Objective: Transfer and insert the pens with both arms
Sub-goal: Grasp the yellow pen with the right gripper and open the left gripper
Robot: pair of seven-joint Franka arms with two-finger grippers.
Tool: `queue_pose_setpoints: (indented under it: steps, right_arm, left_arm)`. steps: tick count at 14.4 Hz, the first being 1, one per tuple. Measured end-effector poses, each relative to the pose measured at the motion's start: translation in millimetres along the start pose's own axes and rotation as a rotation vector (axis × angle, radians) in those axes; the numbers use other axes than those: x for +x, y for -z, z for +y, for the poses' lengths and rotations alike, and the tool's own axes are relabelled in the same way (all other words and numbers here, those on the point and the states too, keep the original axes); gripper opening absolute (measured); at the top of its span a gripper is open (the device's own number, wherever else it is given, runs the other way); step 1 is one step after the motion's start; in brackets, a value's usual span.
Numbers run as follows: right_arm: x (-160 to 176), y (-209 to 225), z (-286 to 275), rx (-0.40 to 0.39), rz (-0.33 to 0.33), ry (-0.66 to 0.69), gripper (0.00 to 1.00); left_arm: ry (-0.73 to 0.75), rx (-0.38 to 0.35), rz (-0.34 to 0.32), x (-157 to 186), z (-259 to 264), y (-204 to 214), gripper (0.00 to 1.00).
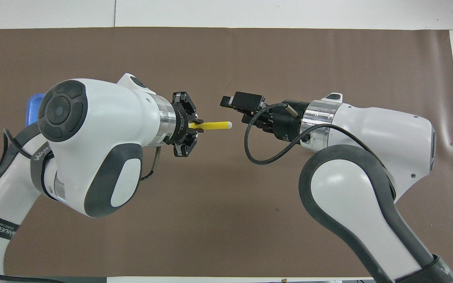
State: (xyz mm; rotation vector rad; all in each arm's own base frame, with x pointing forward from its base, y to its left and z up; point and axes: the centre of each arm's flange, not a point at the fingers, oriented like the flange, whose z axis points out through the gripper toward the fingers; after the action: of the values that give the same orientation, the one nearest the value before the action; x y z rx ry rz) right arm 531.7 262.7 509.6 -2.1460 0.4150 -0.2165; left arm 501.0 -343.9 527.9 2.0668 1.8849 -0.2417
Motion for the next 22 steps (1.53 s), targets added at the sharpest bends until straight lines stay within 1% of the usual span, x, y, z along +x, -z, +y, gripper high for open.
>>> queue_pose_setpoints:
  steps: [1, 4, 6, 8, 10, 11, 12, 13, 17, 20, 21, 22]
  right_arm:
    - [-4, -3, -2, 0.0, -0.005, 0.005, 0.87]
    - [-2, -2, -1, 0.0, -0.001, 0.003, 0.86]
    - [-2, -2, 2, -0.004, -0.003, 0.007, 0.86]
    - [-1, -4, 17, -0.023, -0.023, 0.049, 0.86]
    - [6, 1, 30, -0.032, -0.045, 0.066, 0.83]
    - [7, 3, 32, -0.032, -0.048, 0.069, 0.8]
    - [7, 4, 31, -0.03, -0.049, 0.071, 0.8]
    - [6, 4, 29, -0.029, -0.05, 0.072, 0.75]
    - [1, 7, 20, -0.017, -0.048, 0.051, 0.74]
    - [0, 8, 18, -0.015, -0.049, 0.05, 0.72]
    - [-3, 6, 16, -0.015, -0.054, 0.054, 0.7]
    - [-7, 3, 14, -0.015, -0.06, 0.059, 0.7]
  left_arm:
    - [0.007, -0.001, -0.006, -6, -3, -1, 0.17]
    - [0.03, 0.0, -0.031, -12, -5, -1, 0.17]
    - [0.037, -0.001, -0.037, -13, -5, -1, 0.17]
    - [0.042, -0.003, -0.042, -13, -5, 1, 0.17]
    - [0.053, -0.011, -0.058, -14, -4, 5, 0.17]
    - [0.056, -0.017, -0.063, -14, -3, 7, 0.17]
    - [0.058, -0.023, -0.067, -13, -2, 9, 0.17]
    - [0.06, -0.028, -0.069, -13, -2, 10, 0.17]
    - [0.061, -0.033, -0.072, -14, -2, 10, 0.17]
    - [0.063, -0.034, -0.072, -14, -2, 11, 0.17]
    - [0.064, -0.034, -0.073, -14, -2, 11, 0.17]
    - [0.064, -0.034, -0.073, -14, -2, 11, 0.17]
